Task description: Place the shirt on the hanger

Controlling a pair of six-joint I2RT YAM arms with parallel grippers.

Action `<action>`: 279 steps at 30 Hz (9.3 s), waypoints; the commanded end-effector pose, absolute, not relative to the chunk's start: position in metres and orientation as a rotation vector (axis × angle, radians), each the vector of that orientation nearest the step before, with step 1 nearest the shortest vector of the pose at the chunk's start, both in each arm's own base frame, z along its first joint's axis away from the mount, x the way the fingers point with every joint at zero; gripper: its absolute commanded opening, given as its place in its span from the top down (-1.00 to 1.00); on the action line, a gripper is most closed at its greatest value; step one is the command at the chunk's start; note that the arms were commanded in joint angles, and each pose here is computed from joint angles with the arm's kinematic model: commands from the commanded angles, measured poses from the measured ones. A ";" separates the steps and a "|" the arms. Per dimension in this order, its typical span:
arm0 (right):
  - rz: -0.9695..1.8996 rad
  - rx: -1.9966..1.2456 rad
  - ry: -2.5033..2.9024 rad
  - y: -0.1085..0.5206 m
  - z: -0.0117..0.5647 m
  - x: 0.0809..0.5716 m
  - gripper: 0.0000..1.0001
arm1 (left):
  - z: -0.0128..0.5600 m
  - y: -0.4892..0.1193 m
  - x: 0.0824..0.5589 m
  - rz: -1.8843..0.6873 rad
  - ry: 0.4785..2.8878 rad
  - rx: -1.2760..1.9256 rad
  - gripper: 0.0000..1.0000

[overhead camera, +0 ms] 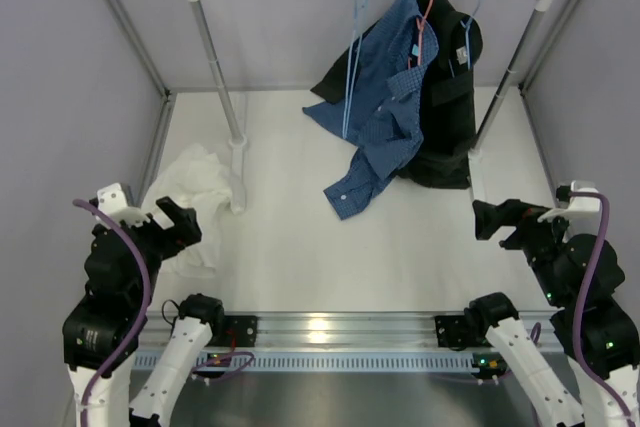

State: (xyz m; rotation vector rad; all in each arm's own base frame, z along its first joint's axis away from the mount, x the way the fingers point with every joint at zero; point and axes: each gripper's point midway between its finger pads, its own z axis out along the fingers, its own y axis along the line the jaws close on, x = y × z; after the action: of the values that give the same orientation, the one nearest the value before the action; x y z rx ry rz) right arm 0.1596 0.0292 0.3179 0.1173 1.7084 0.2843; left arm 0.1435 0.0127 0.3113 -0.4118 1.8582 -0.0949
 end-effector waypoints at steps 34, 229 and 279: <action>0.685 -0.005 1.755 0.109 0.285 0.198 -0.99 | 0.085 0.092 0.220 0.782 1.929 -1.354 0.14; 0.084 -0.340 2.161 0.147 0.218 0.211 1.00 | 0.200 -0.077 0.303 -0.013 2.363 -0.397 1.00; -0.093 -1.267 1.921 0.288 0.070 0.139 -0.09 | 0.235 -0.095 0.192 -0.352 2.094 -0.187 -0.96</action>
State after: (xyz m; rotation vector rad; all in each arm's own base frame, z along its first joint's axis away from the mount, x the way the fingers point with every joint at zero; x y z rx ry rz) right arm 0.1235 0.2625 0.0453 -1.3772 2.0059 -0.0804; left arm 0.1895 -0.0944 0.2361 -0.1967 2.1028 -0.3621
